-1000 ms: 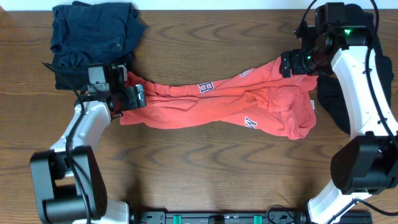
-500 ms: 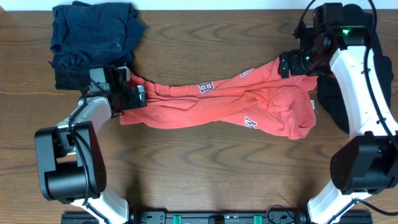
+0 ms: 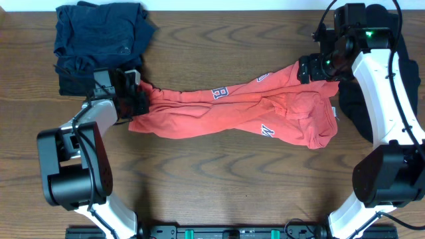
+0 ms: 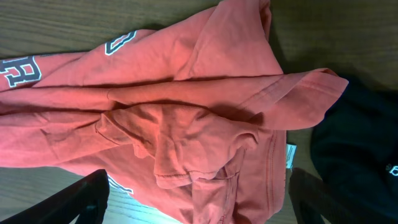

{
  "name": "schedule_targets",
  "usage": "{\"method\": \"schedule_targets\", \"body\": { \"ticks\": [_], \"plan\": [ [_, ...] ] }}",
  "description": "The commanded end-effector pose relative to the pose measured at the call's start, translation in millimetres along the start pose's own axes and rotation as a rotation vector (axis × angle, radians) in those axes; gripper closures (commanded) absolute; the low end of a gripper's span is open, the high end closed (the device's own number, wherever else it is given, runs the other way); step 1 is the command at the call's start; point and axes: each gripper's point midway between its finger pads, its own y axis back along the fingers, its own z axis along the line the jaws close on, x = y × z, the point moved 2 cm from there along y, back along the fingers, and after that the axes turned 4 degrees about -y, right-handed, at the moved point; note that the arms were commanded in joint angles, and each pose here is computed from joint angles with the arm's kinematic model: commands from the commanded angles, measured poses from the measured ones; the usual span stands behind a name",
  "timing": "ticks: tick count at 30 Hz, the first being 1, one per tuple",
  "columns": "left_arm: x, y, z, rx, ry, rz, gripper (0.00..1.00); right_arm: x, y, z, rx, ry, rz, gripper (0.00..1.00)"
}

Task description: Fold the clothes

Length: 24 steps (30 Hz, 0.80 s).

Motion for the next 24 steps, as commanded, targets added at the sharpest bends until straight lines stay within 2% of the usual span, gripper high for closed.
{"method": "schedule_targets", "body": {
  "ticks": [1, 4, 7, 9, 11, 14, 19, 24],
  "plan": [
    [25, 9, 14, -0.05, 0.064, 0.069, 0.94, -1, 5, 7, -0.015, 0.017, -0.009, 0.13],
    [19, 39, 20, -0.125, 0.07, 0.047, 0.94, -1, 4, 11, -0.043, 0.011, -0.007, 0.2],
    [13, 72, 21, -0.194, 0.063, 0.008, 0.93, 1, 1, 16, -0.083, 0.002, 0.001, 0.34],
    [8, 91, 19, -0.229, 0.053, -0.025, 0.94, 4, -4, 16, -0.083, -0.018, 0.009, 0.5],
    [2, 109, 13, -0.242, 0.04, -0.07, 0.94, 8, -13, 15, -0.085, -0.046, 0.022, 0.73],
    [-8, 131, 6, -0.248, 0.021, -0.139, 0.94, 17, -31, 19, -0.125, -0.068, 0.042, 0.97],
    [-16, 150, -1, -0.253, 0.003, -0.205, 0.94, 36, -66, 36, -0.267, -0.085, 0.065, 0.99],
    [-23, 152, -6, -0.242, -0.001, -0.232, 0.94, 56, -95, 40, -0.289, -0.118, 0.081, 0.99]
  ]
}}
